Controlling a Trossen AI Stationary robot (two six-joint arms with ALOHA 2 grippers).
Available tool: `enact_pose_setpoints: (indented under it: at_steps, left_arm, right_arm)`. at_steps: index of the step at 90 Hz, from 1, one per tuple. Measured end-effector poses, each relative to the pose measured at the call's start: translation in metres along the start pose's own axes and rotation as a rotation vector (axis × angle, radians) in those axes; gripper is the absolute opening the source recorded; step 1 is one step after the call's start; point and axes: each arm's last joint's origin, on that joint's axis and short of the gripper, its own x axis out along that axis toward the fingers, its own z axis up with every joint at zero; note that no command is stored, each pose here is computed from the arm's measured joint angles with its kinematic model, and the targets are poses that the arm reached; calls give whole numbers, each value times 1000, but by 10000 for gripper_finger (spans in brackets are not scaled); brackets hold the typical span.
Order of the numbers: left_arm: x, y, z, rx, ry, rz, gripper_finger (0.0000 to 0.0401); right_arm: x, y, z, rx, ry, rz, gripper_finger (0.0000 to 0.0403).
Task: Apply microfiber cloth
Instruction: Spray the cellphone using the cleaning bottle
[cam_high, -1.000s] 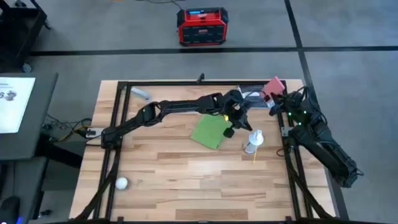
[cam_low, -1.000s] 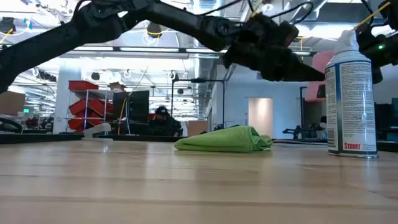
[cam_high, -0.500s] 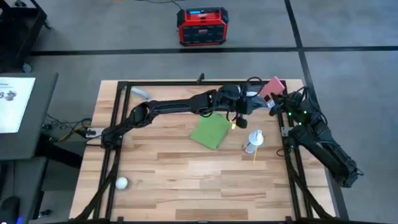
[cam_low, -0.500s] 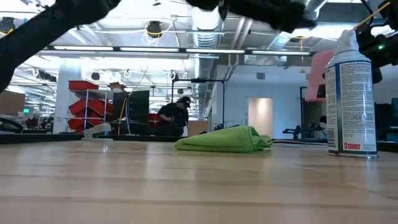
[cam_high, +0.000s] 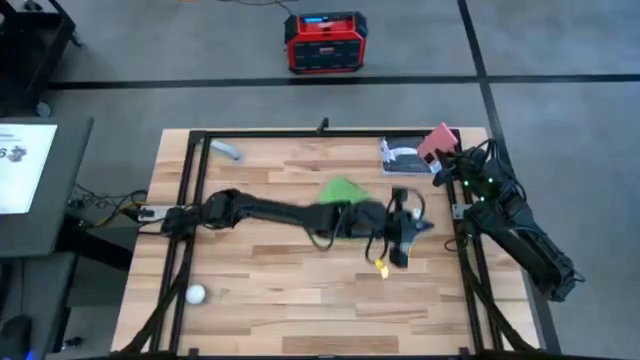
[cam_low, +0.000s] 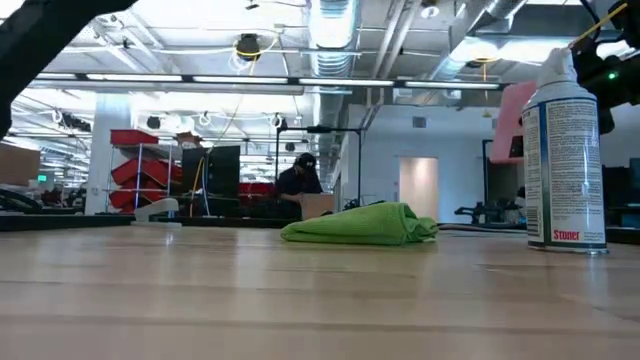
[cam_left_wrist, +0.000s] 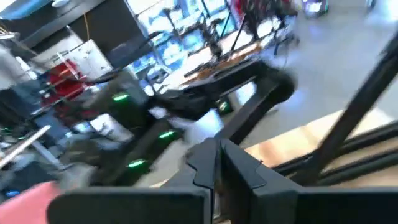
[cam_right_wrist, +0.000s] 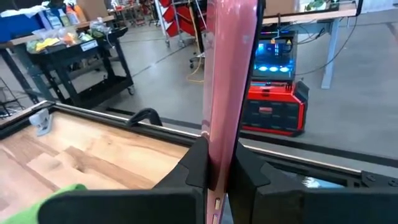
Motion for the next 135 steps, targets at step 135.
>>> enact_pose_setpoints:
  at_steps: [135]
  left_arm:
    - [53, -64, -216, -320, 283, 685, 0]
  right_arm:
    - [0, 1, 1, -7, 0, 44, 14]
